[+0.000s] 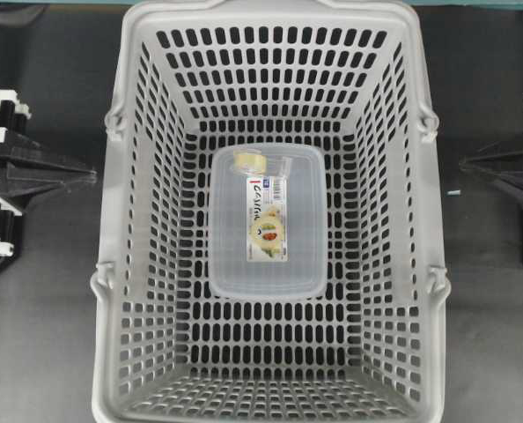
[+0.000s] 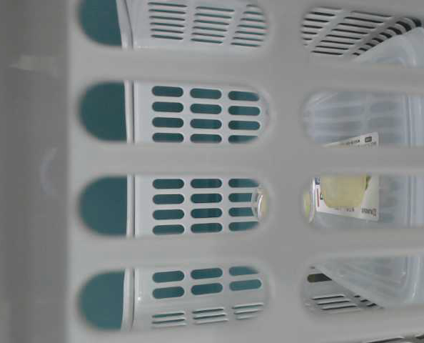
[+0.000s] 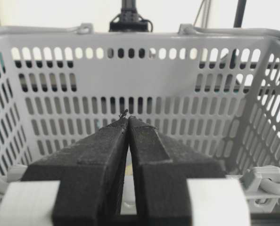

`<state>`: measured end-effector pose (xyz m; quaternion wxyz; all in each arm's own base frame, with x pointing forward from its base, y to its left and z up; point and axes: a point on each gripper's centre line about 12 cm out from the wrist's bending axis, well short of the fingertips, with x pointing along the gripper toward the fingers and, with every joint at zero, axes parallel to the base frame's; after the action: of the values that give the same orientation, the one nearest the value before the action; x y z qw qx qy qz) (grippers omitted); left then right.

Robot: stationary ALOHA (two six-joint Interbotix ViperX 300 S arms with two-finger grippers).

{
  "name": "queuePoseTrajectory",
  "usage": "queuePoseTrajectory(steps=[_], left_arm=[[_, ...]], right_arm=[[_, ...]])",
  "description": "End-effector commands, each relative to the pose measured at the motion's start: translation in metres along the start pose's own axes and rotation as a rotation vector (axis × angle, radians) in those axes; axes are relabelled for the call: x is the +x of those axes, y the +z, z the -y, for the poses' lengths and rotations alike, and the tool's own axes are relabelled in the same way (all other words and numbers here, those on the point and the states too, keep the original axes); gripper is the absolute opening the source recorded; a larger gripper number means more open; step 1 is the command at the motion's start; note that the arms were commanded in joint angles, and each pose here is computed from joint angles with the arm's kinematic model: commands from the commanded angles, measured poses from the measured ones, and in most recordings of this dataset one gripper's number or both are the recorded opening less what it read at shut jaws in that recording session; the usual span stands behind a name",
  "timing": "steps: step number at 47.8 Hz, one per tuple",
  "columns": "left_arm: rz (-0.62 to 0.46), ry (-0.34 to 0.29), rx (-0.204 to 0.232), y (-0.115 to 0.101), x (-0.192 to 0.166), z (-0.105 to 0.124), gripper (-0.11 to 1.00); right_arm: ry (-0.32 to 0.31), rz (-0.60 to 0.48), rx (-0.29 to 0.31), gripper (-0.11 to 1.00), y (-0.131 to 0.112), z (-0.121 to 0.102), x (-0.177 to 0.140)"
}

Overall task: Pick up the cellophane tape from the shopping basket with the left arm.
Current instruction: 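Move the left gripper from rest toward the basket interior, then lower the open left gripper over the clear tape roll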

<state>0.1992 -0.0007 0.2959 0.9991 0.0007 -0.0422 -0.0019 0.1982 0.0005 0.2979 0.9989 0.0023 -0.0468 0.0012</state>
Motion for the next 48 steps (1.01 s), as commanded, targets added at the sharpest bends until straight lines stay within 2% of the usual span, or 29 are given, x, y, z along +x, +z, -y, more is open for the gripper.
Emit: queuePoseTrajectory(steps=[1,4,7,16,20,32,36,40,48], left_arm=[[-0.015,-0.011,0.025,0.016,0.008,0.001,0.06],[-0.068,-0.007,0.018,0.022,0.013,0.001,0.02],[-0.129,-0.003,0.008,0.03,0.018,0.0,0.0],[-0.251,0.009,-0.012,0.056,0.037,-0.001,0.0],[-0.3,0.008,-0.012,0.067,0.05,0.0,0.0],[-0.501,0.003,-0.004,0.07,0.093,0.003,0.0],[-0.565,-0.004,0.008,0.065,0.108,0.005,0.0],[-0.625,-0.005,0.009,0.059,0.122,0.006,0.0],[-0.752,0.007,0.009,0.048,0.149,0.004,0.0]], right_arm=[[-0.007,-0.005,0.007,0.01,0.0,0.001,0.002],[-0.007,-0.029,0.019,0.06,-0.002,0.001,0.003],[-0.008,-0.063,0.036,0.0,-0.004,0.001,0.003],[-0.008,-0.116,0.093,0.0,0.0,0.0,0.004],[-0.011,-0.132,0.099,0.0,-0.001,0.001,0.003],[-0.002,-0.14,0.097,0.03,-0.002,-0.001,0.003],[0.0,-0.144,0.094,0.12,-0.003,-0.002,0.003],[-0.001,-0.154,0.095,0.25,-0.004,-0.002,0.003],[-0.001,-0.161,0.093,0.63,-0.005,-0.002,0.003]])
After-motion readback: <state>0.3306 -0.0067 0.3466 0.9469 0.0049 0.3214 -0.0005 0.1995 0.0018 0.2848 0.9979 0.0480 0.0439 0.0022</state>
